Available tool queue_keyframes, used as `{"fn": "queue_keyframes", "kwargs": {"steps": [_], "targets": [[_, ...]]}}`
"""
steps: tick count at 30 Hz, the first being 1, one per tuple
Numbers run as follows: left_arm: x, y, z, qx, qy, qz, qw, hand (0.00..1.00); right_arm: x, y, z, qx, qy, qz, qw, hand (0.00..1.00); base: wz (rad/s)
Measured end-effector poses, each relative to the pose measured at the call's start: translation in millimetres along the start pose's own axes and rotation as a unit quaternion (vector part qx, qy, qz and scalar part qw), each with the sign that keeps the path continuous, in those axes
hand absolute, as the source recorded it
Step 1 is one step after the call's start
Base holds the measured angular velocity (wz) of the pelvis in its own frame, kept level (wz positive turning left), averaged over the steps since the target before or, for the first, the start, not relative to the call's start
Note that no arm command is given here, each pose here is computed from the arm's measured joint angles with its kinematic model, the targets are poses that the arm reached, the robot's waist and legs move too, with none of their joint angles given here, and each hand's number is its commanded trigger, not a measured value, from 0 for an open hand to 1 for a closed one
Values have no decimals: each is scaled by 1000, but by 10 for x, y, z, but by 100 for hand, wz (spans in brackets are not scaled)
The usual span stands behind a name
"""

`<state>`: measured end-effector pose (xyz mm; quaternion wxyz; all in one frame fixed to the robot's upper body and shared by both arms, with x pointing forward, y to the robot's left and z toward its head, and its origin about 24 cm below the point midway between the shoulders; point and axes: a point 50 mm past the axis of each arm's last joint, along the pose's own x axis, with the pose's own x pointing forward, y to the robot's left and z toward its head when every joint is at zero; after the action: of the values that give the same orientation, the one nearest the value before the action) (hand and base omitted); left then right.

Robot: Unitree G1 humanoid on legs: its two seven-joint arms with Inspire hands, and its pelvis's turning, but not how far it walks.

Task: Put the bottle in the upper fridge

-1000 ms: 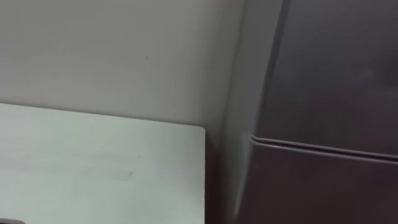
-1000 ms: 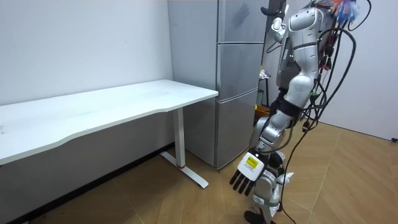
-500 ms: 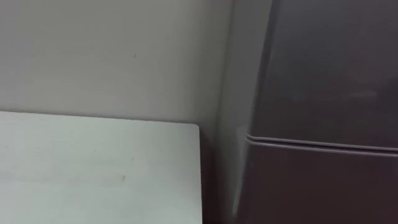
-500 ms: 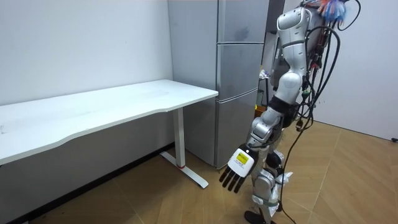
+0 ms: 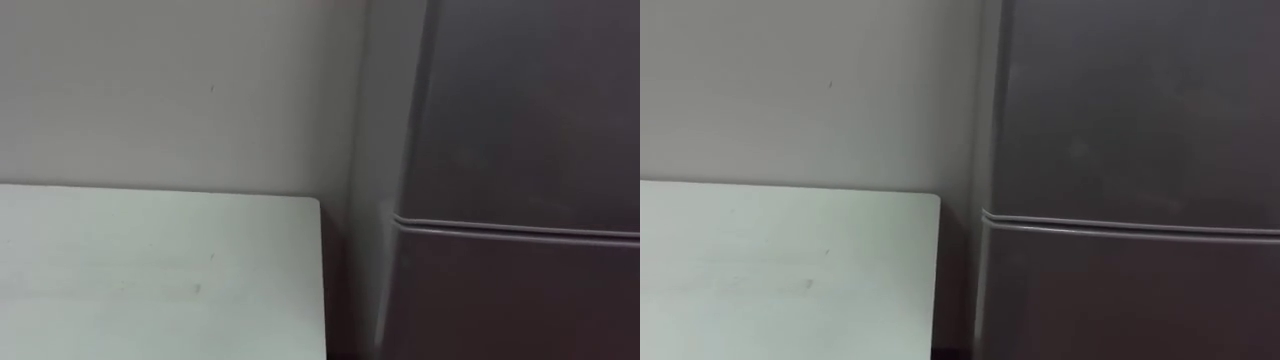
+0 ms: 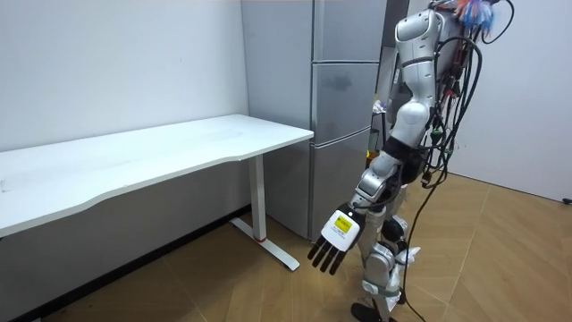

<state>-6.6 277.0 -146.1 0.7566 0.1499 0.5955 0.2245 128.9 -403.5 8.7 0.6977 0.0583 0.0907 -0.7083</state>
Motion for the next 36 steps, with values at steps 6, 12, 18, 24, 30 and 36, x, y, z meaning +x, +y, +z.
{"fn": "queue_keyframes", "kwargs": {"steps": [6,12,18,24,30,36], "targets": [[-28,-75,-83,-12,17,4,1000,0,-182,-220,-584,-67,82,-5,994,0,-1],[-54,-105,-198,-9,36,-3,999,0,-356,-337,-994,-166,123,40,978,0,-9],[-73,-171,-253,-4,45,-21,999,0,-558,-480,-1342,-268,153,108,945,0,-6],[-55,-228,-207,0,46,-28,999,0,-757,-596,-1592,-331,180,163,912,0,-3],[-33,-260,-37,-1,10,-32,999,0,-912,-529,-1688,-386,162,254,872,0,-1],[-26,-340,164,7,-39,-47,998,0,-1091,-460,-1782,-432,147,350,818,0,0]]}}
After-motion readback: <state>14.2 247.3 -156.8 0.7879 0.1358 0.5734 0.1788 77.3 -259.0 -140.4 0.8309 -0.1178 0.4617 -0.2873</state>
